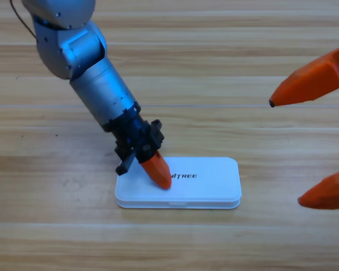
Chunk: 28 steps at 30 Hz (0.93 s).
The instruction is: Clean up eraser and pencils
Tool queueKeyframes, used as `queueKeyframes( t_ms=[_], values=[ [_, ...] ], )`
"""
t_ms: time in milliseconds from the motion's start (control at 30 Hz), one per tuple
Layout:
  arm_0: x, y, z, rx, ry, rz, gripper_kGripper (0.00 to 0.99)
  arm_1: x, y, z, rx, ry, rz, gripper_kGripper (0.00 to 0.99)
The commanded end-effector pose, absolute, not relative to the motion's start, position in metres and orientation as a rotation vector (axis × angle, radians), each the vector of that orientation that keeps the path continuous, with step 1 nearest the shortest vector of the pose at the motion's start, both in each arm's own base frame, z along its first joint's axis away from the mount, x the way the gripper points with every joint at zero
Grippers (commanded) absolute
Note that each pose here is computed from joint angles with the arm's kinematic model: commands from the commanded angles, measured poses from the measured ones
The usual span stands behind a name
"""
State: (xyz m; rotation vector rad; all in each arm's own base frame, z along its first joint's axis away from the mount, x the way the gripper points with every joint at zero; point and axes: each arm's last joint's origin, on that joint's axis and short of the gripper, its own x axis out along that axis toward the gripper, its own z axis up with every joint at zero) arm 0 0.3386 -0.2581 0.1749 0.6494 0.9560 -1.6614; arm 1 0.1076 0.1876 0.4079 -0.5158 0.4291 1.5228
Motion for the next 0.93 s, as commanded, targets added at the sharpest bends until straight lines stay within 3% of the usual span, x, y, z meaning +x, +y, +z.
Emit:
queueKeyframes(
  t_ms=[33, 67, 133, 167, 200, 367, 500, 667, 933],
  values=[
    [0.330, -0.260, 0.187, 0.684, 0.973, -1.625, 0.000, 0.110, 0.183, 0.400, -0.498, 0.451, 1.515, 0.973],
    [0.328, -0.257, 0.203, 0.701, 0.964, -1.599, 0.000, 0.110, 0.183, 0.400, -0.498, 0.451, 1.515, 0.973],
    [0.322, -0.252, 0.239, 0.720, 0.938, -1.572, 0.658, 0.110, 0.183, 0.400, -0.498, 0.451, 1.515, 0.973],
    [0.319, -0.250, 0.259, 0.723, 0.915, -1.560, 0.917, 0.110, 0.183, 0.400, -0.497, 0.453, 1.515, 0.973],
    [0.314, -0.246, 0.279, 0.720, 0.903, -1.524, 0.985, 0.110, 0.183, 0.400, -0.497, 0.453, 1.515, 0.973],
    [0.252, -0.225, 0.364, 0.697, 0.794, -1.458, 0.990, 0.110, 0.183, 0.399, -0.497, 0.454, 1.515, 0.973],
    [0.198, -0.202, 0.408, 0.691, 0.686, -1.482, 0.990, 0.111, 0.184, 0.399, -0.497, 0.454, 1.515, 0.973],
    [0.164, -0.183, 0.422, 0.645, 0.623, -1.542, 0.990, 0.111, 0.185, 0.399, -0.497, 0.456, 1.515, 0.973],
    [0.157, -0.178, 0.414, 0.622, 0.655, -1.563, 0.990, 0.112, 0.185, 0.397, -0.497, 0.462, 1.515, 0.973]
  ],
)
